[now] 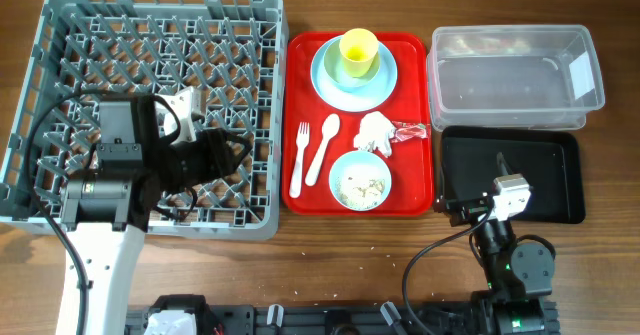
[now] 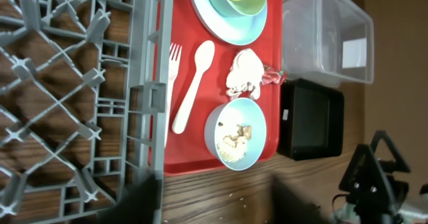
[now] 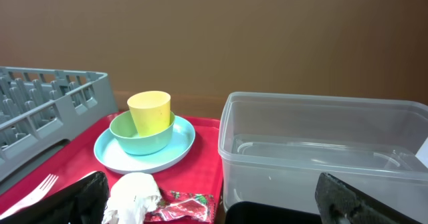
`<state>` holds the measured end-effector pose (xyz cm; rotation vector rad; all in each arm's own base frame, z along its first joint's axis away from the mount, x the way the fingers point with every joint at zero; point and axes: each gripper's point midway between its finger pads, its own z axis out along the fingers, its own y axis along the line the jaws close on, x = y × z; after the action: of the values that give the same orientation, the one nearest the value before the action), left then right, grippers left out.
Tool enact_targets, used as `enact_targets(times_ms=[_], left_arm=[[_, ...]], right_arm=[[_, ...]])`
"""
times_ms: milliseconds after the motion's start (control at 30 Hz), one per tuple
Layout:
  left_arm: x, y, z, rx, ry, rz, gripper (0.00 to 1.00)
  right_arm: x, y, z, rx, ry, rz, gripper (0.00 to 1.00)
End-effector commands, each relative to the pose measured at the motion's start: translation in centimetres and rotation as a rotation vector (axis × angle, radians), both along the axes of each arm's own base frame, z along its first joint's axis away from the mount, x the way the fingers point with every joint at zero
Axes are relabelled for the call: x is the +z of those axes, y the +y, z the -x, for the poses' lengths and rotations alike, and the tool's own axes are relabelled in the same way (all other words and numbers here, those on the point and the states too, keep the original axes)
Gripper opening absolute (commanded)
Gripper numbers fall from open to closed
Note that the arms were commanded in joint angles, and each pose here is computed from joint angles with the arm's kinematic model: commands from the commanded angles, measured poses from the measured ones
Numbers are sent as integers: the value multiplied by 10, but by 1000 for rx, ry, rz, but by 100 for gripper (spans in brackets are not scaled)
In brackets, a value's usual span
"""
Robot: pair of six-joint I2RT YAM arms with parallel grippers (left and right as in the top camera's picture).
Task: Sort waste into correct bins and load items into the dishwasher rack
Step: 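Move left gripper over the rack toward the white spoon on the red tray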
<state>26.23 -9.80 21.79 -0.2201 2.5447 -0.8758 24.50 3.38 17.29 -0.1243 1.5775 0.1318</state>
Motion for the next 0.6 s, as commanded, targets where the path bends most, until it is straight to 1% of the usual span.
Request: enact_targets(times_ms=[0, 33, 67, 100, 167, 233, 267, 333, 467, 533, 567], left_arm=[[10, 7, 3, 110, -18, -41, 24], [12, 11, 4, 142, -32, -74, 25], [16, 18, 7, 184, -65, -128, 31], [20, 20, 10, 194, -91, -155, 33], [19, 31, 16, 255, -91, -206, 34], [14, 47, 24, 333, -58, -264, 36], [12, 51, 26, 345, -54, -283, 40], [11, 52, 28, 346, -46, -289, 44], [11, 52, 30, 346, -44, -289, 41], [27, 51, 23, 371, -92, -256, 36], [38, 50, 22, 377, -97, -248, 29]], right_arm=[[1, -1, 0, -6, -7, 4, 100], [1, -1, 0, -6, -7, 4, 100], [1, -1, 0, -6, -7, 4, 100], [1, -1, 0, -6, -7, 4, 100], [1, -1, 0, -6, -7, 4, 100], [1, -1, 0, -6, -7, 4, 100], [1, -1, 0, -6, -7, 4, 100], [1, -1, 0, -6, -7, 4, 100], [1, -1, 0, -6, -7, 4, 100], [1, -1, 0, -6, -7, 4, 100], [1, -1, 0, -6, -7, 4, 100]])
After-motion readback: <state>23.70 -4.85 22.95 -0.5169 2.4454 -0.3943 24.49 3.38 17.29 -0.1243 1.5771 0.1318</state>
